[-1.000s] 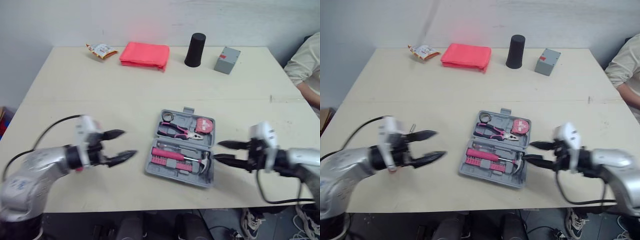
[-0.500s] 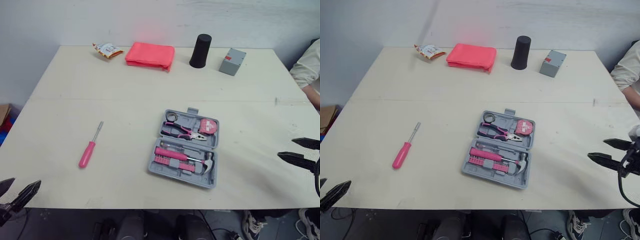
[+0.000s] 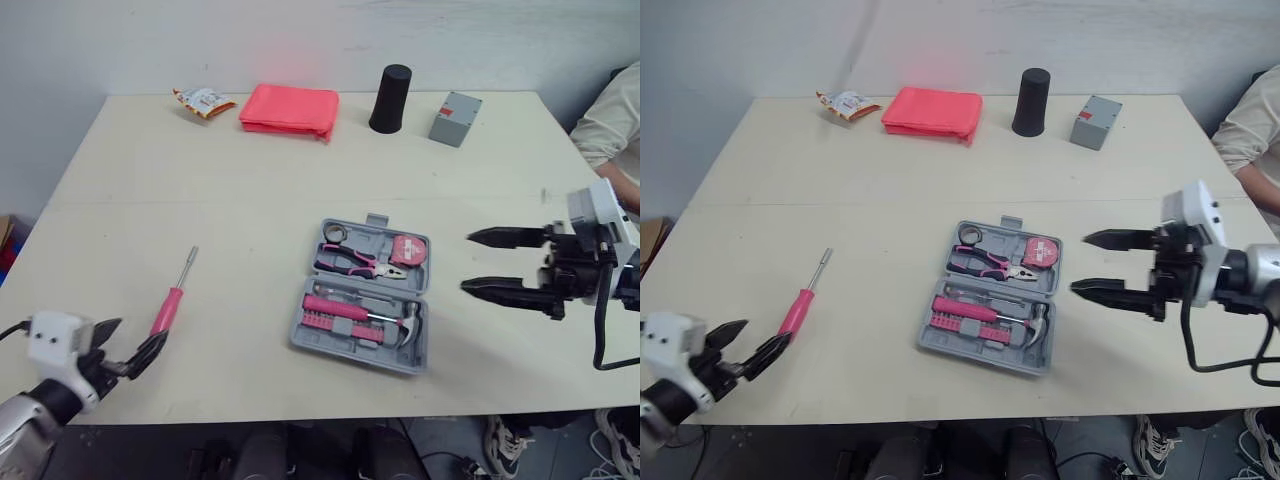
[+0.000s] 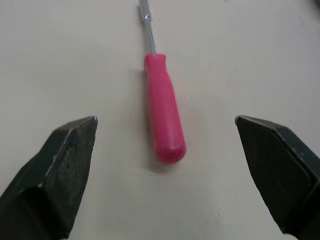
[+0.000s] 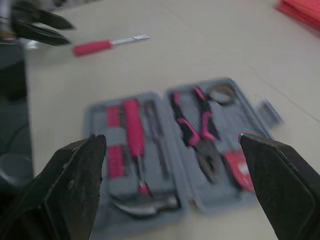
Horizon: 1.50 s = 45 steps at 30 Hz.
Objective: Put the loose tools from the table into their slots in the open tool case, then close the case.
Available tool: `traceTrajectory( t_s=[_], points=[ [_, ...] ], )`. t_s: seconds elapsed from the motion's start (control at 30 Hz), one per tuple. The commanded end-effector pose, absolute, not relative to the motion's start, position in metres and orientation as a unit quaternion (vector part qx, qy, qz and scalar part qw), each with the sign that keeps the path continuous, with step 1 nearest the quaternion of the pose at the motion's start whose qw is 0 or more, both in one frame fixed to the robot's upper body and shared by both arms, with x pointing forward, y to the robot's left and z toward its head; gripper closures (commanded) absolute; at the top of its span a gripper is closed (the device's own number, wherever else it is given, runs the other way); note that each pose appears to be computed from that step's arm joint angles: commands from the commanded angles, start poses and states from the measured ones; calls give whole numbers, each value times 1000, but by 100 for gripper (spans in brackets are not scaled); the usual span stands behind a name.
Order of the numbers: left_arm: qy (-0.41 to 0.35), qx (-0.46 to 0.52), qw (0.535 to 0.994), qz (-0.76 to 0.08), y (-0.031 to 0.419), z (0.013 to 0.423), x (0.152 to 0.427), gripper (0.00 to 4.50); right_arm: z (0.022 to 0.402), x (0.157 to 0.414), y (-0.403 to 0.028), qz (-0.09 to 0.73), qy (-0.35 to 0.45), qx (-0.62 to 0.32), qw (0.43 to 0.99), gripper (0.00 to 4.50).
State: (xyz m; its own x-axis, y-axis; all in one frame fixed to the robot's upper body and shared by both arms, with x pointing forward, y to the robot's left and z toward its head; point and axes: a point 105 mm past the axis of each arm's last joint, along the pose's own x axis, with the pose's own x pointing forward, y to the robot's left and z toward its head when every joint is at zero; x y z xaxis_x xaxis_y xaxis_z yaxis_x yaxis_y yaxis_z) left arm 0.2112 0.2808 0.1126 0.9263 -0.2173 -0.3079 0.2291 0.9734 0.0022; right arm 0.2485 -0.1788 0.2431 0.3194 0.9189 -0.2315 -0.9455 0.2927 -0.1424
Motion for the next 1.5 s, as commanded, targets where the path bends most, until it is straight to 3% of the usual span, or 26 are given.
traceTrajectory(
  t_s=[0.03, 0.13, 0.23, 0.47, 0.57, 0.73, 0.87, 1.0, 1.27, 1.4, 1.5],
  points=[
    [166, 40, 980, -106, 276, 108, 226, 0, 255, 231, -146, 642, 26, -133, 755, 8],
    [176, 46, 978, -98, 278, 102, 236, 0, 258, 228, -131, 664, 16, -144, 734, 8],
    [192, 52, 975, -98, 278, 94, 240, 84, 262, 228, -120, 675, 2, -145, 723, 0],
    [192, 53, 975, -101, 278, 95, 240, 396, 269, 226, -113, 683, -16, -139, 717, 0],
    [182, 68, 976, -101, 284, 107, 240, 394, 270, 224, -112, 686, -16, -138, 715, 0],
    [126, 180, 933, -286, 244, 172, 244, 394, 272, 223, -116, 686, -9, -139, 714, 0],
    [115, 256, 838, -467, 182, 193, 252, 394, 261, 222, -118, 687, 24, -139, 713, 0],
    [110, 303, 748, -580, 131, 192, 263, 394, 242, 216, -124, 679, 73, -144, 716, 0],
    [154, 339, 629, -682, 62, 163, 262, 394, 206, 202, -150, 623, 177, -168, 744, 0],
    [164, 359, 594, -701, 53, 151, 257, 394, 205, 197, -154, 611, 188, -162, 752, 0],
    [174, 369, 594, -693, 49, 146, 260, 394, 204, 195, -155, 605, 193, -158, 756, 0]
  ],
)
